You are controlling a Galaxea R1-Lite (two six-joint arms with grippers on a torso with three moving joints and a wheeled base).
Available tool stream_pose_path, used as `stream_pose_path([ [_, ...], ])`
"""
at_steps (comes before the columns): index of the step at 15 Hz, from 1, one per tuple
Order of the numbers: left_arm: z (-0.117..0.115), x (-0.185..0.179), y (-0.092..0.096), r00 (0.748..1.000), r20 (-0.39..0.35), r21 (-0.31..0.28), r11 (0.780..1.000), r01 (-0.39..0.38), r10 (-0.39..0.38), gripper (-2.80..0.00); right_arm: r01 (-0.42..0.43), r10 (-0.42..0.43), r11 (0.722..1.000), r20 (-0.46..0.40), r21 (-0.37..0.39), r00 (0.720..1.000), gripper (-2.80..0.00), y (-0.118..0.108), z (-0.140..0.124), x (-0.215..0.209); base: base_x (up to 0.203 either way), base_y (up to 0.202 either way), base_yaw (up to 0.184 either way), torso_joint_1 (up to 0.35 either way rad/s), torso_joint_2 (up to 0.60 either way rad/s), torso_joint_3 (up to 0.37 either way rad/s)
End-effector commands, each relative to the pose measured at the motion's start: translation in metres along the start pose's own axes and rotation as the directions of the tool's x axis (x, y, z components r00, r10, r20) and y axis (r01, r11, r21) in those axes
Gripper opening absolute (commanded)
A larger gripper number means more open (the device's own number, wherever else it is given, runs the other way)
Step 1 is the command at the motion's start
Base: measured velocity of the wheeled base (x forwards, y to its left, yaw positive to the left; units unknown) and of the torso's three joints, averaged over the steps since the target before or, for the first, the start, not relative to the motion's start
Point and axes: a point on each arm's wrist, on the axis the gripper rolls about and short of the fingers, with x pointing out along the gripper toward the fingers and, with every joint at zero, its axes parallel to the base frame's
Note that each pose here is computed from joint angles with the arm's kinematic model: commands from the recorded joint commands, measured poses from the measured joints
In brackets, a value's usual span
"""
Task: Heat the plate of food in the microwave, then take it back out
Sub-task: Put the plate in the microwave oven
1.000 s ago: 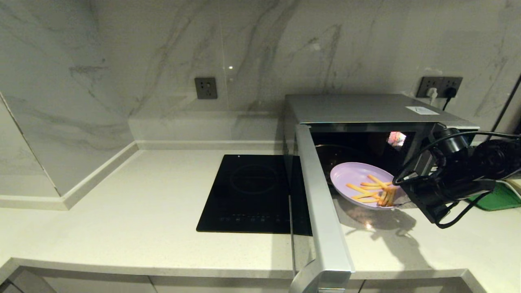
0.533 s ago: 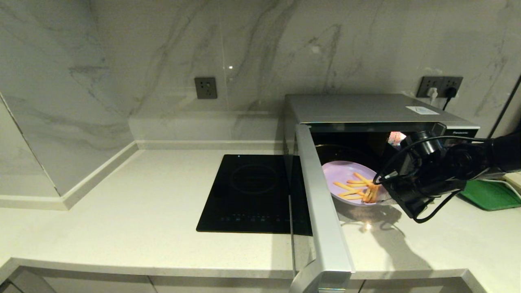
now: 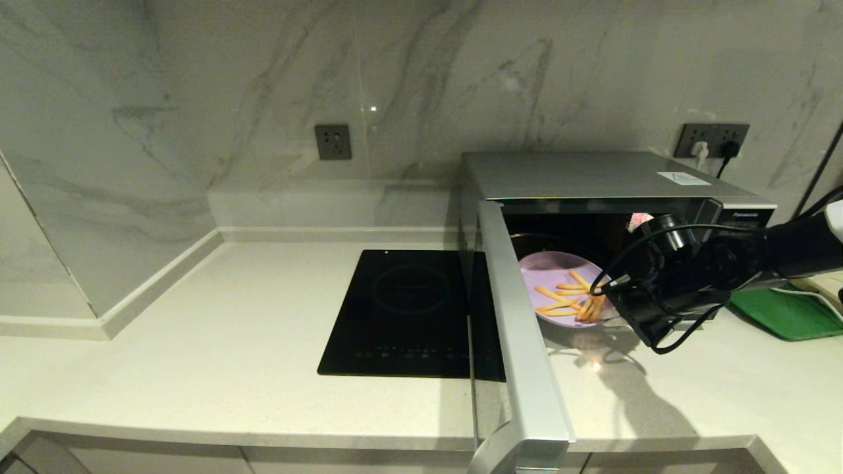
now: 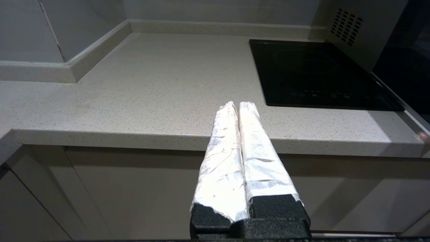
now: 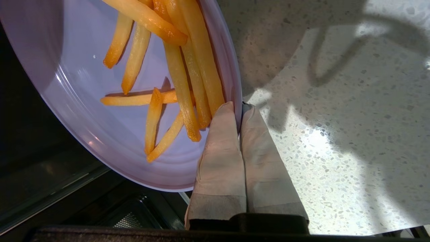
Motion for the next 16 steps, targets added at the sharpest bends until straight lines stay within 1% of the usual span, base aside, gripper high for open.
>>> stream_pose_path([
  [1, 0.0, 0.0, 0.0, 1.0, 0.0, -0.001, 1.0, -0.001, 0.001, -2.8, -0.023, 0.023, 1.0, 0.01, 0.004, 1.0, -2.8, 0.006, 0.002, -0.004, 0.0, 0.0, 0.0, 0.0, 0.0, 0.0],
  [4, 0.0, 0.0, 0.0, 1.0, 0.0, -0.001, 1.0, -0.001, 0.001, -2.8, -0.054, 0.054, 0.998, 0.025, 0.007, 0.998, -2.8, 0.013, 0.005, -0.012, 0.0, 0.0, 0.0, 0.0, 0.0, 0.0],
  [7, 0.0, 0.0, 0.0, 1.0, 0.0, -0.001, 1.0, -0.001, 0.001, -2.8, -0.068, 0.068, 0.998, 0.031, 0.009, 0.997, -2.8, 0.017, 0.007, -0.011, 0.0, 0.0, 0.0, 0.0, 0.0, 0.0],
  [9, 0.0, 0.0, 0.0, 1.0, 0.0, -0.001, 1.0, -0.001, 0.001, -2.8, -0.091, 0.09, 0.996, 0.042, 0.018, 0.995, -2.8, 0.024, 0.01, -0.011, 0.0, 0.0, 0.0, 0.0, 0.0, 0.0],
  [11, 0.0, 0.0, 0.0, 1.0, 0.0, -0.001, 1.0, -0.001, 0.001, -2.8, -0.097, 0.095, 0.994, 0.045, 0.042, 0.994, -2.8, 0.027, 0.013, -0.006, 0.0, 0.0, 0.0, 0.0, 0.0, 0.0],
  [16, 0.0, 0.0, 0.0, 1.0, 0.0, -0.001, 1.0, -0.001, 0.001, -2.8, -0.102, 0.1, 0.994, 0.047, 0.046, 0.994, -2.8, 0.032, 0.017, 0.008, 0.0, 0.0, 0.0, 0.0, 0.0, 0.0],
])
